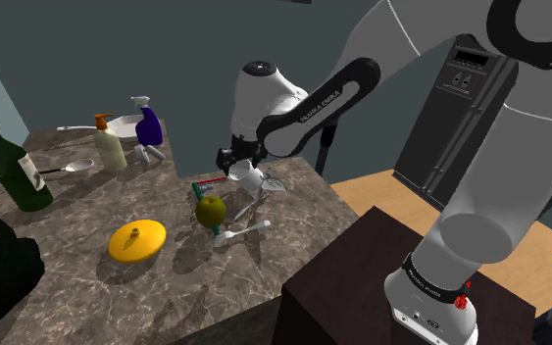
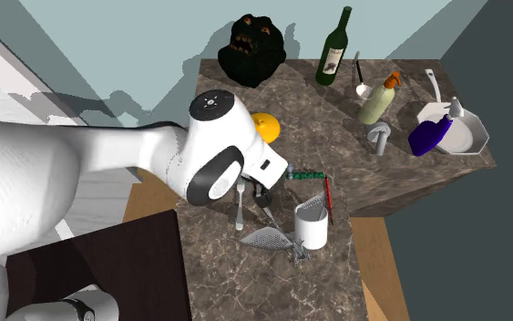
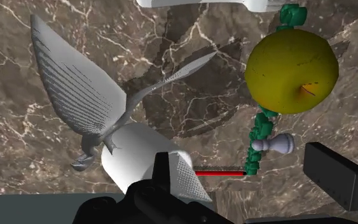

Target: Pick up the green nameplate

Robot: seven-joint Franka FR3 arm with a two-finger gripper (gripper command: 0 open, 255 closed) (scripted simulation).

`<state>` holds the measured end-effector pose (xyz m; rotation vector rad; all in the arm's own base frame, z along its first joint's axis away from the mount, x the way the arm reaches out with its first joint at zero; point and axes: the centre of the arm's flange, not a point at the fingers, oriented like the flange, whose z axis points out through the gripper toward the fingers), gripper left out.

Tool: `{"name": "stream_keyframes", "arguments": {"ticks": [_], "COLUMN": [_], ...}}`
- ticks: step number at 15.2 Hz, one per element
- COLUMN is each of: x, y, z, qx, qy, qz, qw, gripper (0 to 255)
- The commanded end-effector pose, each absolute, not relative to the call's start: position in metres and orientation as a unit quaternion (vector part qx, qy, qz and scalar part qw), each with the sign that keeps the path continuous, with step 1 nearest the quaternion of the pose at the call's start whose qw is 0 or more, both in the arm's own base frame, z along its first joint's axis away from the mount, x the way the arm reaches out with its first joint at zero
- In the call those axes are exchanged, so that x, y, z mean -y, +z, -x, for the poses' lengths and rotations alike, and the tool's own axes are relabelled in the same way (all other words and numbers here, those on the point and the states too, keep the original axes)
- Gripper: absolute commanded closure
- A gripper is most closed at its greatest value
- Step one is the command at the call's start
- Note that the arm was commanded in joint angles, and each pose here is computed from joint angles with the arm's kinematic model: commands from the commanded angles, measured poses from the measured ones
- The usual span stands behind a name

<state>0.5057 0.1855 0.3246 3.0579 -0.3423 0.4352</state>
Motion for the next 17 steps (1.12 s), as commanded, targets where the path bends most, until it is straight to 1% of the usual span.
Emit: {"name": "stream_keyframes", "arguments": {"ticks": [1,12,17], "x": [-0.202,-0.271,-0.273], "y": [0.306,0.203,0.179], "z": [-0.519,-0.594,-0.596], "qx": [0.114,0.135,0.136], "qy": [0.143,0.154,0.154], "qz": [-0.983,-0.979,-0.978], "qw": [0.017,0.017,0.017], "gripper": [0,0,0]}}
